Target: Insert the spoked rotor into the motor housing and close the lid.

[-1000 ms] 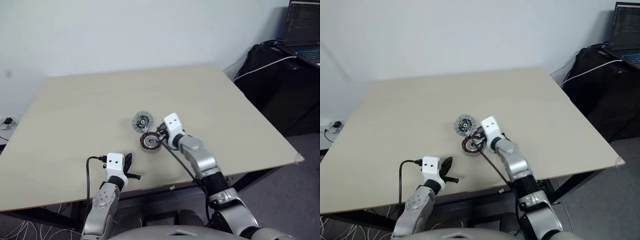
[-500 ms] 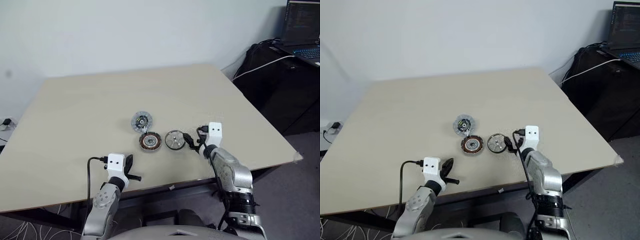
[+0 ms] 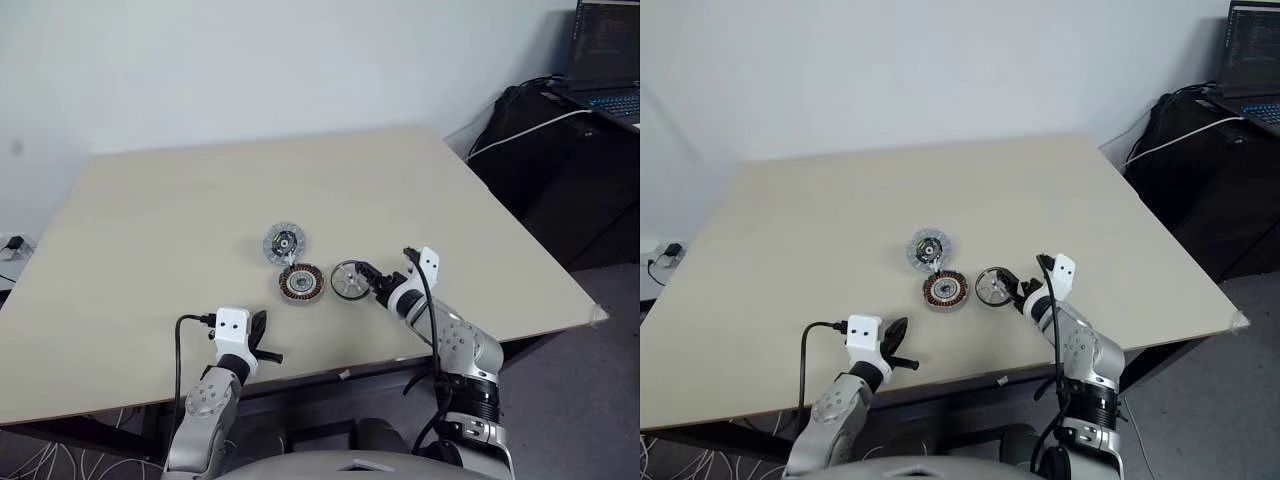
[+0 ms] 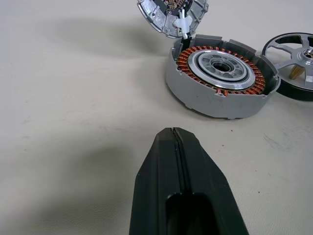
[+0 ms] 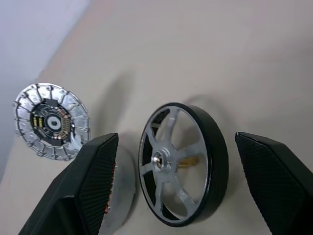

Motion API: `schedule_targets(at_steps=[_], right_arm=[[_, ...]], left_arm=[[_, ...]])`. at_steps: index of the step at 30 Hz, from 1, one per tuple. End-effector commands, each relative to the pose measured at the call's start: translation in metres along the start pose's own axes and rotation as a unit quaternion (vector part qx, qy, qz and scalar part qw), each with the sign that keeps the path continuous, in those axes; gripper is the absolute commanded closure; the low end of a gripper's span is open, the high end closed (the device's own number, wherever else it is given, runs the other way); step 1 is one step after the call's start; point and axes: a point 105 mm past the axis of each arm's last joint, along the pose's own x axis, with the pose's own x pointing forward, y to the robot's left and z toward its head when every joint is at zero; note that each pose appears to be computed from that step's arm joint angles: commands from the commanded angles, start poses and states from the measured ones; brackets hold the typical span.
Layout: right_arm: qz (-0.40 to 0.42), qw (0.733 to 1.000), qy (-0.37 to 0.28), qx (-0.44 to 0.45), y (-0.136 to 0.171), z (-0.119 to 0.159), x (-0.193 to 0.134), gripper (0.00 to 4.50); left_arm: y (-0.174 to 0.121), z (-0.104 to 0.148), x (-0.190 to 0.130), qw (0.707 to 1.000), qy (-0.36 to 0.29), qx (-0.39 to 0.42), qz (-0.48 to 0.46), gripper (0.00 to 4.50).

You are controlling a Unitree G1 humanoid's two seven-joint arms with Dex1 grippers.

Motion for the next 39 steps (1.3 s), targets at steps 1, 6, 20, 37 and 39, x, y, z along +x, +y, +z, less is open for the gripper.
schedule_targets(at_steps=[1,6,20,37,39], right_arm=[[0.022,1.000,-0.012,-0.003,0.013,0.009,0.003,0.40],[0.015,1.000,0.005,0.015,0.008,0.001,0.004,0.40],[0.042,0.997,0.036,0.048,0.015,-0.014,0.007,2.29],[0.153,0.980,-0.022,0.124,0.071,0.006,-0.007,4.09],[0.165,0.979,0.006,0.124,0.079,-0.004,-0.007,4.09]], left_arm=[[0.000,0.019,0.000,0.999,-0.034,0.008,-0.001,4.50],[0.000,0.019,0.001,0.999,-0.034,0.010,-0.003,4.50],[0.001,0.020,0.001,0.999,-0.035,0.015,-0.002,4.50],[0.000,0.020,0.002,0.999,-0.032,0.012,-0.005,4.50],[0.000,0.020,0.002,0.999,-0.032,0.012,-0.006,4.50]])
